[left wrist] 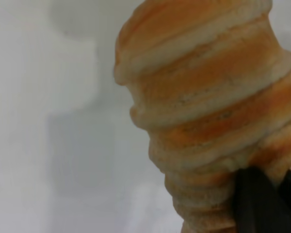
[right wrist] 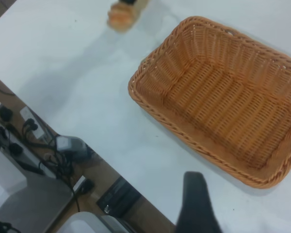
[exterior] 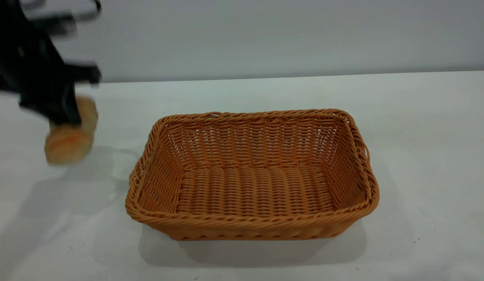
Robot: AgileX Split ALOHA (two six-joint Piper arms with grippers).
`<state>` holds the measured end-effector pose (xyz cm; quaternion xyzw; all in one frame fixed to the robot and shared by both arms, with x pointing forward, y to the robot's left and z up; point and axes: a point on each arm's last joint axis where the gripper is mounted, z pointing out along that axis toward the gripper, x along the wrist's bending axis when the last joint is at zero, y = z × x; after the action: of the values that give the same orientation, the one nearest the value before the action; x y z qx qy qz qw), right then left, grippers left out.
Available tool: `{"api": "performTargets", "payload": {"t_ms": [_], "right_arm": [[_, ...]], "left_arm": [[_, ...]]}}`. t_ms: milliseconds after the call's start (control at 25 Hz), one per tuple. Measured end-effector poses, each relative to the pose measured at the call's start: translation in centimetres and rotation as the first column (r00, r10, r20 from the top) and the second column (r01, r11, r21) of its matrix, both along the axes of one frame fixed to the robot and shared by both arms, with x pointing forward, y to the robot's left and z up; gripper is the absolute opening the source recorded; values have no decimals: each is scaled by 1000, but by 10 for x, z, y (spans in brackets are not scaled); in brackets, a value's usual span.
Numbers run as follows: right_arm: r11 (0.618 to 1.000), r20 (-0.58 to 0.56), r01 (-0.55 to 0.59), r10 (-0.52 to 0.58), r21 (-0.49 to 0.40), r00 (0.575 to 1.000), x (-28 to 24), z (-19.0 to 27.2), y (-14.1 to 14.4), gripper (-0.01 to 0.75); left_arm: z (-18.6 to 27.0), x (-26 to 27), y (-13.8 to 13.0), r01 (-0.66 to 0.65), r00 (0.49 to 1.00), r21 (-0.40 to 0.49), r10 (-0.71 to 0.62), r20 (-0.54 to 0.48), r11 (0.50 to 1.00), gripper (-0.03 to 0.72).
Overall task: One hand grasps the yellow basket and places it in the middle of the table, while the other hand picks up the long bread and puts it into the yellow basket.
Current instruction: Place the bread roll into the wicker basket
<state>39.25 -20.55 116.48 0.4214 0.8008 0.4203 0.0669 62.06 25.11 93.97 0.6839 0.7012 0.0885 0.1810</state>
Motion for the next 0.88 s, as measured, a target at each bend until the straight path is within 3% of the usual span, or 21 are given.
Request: {"api": "performTargets", "payload": {"t_ms": [200, 520, 760, 880], "right_arm": [[1000, -7, -3, 3, -3, 1000, -1, 0, 0, 535], [1000, -8, -12, 12, -5, 1000, -5, 1, -1, 535], [1000, 38, -12, 12, 1, 999, -18, 8, -6, 535], [1000, 58, -2, 3, -18, 998, -25, 11, -10, 535]], "left_arm": [[38, -14, -46, 115, 989, -77, -107, 97, 990, 59], [16, -30, -127, 325, 942, -139, -306, 138, 936, 59], [-30, -33, -154, 372, 928, -139, -363, 86, 918, 63], [-44, -34, -162, 397, 918, -129, -388, 87, 909, 120]]}}
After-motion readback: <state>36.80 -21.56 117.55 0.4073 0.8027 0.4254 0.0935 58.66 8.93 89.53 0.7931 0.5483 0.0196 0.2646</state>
